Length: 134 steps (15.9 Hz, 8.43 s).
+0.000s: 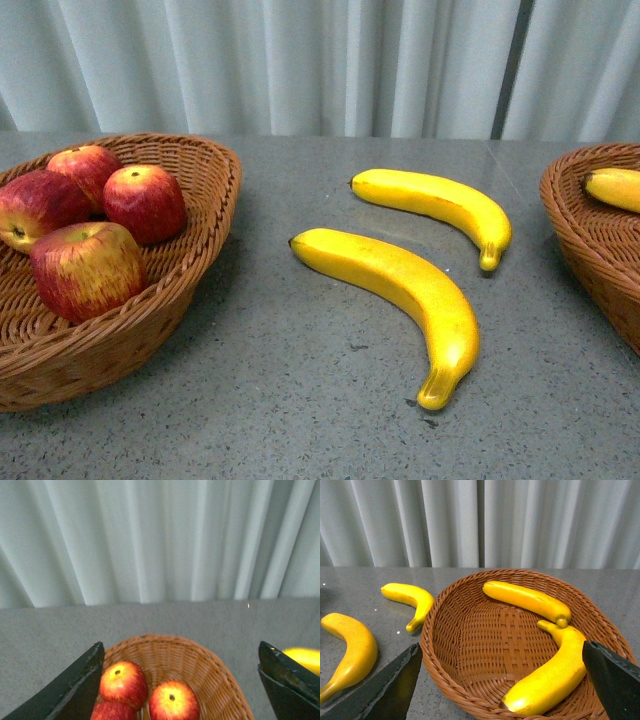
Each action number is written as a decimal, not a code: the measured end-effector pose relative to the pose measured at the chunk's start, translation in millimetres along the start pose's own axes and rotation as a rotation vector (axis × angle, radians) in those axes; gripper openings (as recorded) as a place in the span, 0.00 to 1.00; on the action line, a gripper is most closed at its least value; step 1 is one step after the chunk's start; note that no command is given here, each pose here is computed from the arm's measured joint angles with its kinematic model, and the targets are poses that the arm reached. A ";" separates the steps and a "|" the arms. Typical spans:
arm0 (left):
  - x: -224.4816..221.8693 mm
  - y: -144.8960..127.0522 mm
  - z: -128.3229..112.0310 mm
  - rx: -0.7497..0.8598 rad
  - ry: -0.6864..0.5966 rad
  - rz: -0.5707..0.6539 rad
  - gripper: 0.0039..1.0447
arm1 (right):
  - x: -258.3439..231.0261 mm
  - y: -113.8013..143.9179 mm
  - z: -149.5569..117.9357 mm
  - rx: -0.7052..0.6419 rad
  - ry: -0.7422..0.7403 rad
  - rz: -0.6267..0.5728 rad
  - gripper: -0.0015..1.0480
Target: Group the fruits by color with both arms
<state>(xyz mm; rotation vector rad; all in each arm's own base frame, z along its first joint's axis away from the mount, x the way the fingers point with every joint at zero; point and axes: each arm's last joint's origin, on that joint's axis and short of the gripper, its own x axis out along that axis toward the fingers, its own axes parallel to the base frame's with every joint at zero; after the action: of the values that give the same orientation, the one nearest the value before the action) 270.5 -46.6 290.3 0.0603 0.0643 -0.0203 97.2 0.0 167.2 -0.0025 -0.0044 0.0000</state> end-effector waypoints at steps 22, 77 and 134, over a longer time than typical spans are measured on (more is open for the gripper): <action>-129.6 36.5 -125.8 -0.057 -0.056 0.019 0.01 | 0.0 0.0 0.0 0.000 0.000 0.000 0.94; -165.5 35.2 -136.4 -0.059 -0.064 0.020 0.94 | 244.5 177.4 -12.5 -0.403 0.597 0.575 0.94; -165.5 35.2 -136.4 -0.059 -0.064 0.020 0.94 | 373.9 110.4 20.0 -0.374 0.663 0.543 0.94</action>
<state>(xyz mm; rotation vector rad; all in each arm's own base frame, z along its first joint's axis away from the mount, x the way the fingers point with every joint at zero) 97.5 -0.1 167.3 0.0010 -0.0002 -0.0004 471.0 110.4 188.6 -0.3772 0.6598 0.5408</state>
